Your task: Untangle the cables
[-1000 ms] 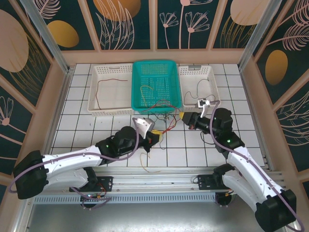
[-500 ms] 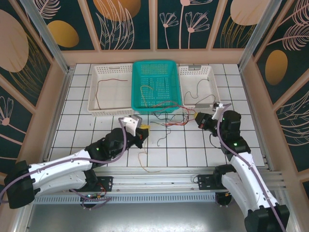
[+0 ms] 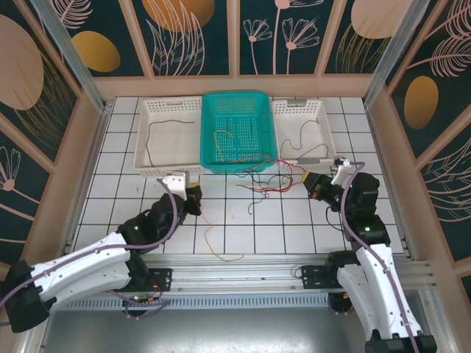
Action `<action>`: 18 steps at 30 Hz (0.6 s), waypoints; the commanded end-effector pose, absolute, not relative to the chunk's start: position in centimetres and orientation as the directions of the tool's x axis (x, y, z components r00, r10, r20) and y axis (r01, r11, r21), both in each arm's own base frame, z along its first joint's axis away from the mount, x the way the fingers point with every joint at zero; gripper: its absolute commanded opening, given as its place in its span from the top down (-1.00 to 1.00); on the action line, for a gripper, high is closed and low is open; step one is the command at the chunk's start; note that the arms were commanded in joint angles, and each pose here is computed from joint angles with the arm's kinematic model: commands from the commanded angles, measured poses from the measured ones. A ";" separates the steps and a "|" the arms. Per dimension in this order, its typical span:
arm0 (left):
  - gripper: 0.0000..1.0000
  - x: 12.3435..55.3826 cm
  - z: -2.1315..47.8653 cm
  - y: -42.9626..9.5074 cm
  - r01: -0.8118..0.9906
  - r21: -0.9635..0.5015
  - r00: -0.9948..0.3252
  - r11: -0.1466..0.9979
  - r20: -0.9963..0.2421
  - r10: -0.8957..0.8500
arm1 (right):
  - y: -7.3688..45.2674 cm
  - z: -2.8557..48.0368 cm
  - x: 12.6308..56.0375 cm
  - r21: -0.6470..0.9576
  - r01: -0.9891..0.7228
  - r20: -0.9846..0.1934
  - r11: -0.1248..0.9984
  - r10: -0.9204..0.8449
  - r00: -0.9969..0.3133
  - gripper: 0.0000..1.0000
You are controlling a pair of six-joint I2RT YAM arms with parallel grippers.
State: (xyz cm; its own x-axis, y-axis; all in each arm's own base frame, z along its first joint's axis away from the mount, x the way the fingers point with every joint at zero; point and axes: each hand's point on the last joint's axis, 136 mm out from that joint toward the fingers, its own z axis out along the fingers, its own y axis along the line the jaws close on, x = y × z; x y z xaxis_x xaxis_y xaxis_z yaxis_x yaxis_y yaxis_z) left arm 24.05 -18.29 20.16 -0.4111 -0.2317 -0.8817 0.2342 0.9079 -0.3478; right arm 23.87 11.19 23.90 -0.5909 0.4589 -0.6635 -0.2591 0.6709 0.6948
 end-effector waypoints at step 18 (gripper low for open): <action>1.00 21.7 43.2 -5.9 0.009 -0.381 0.058 0.924 -0.923 -0.381 | 6.7 19.4 24.4 0.657 0.023 -0.621 0.754 0.558 -0.550 1.00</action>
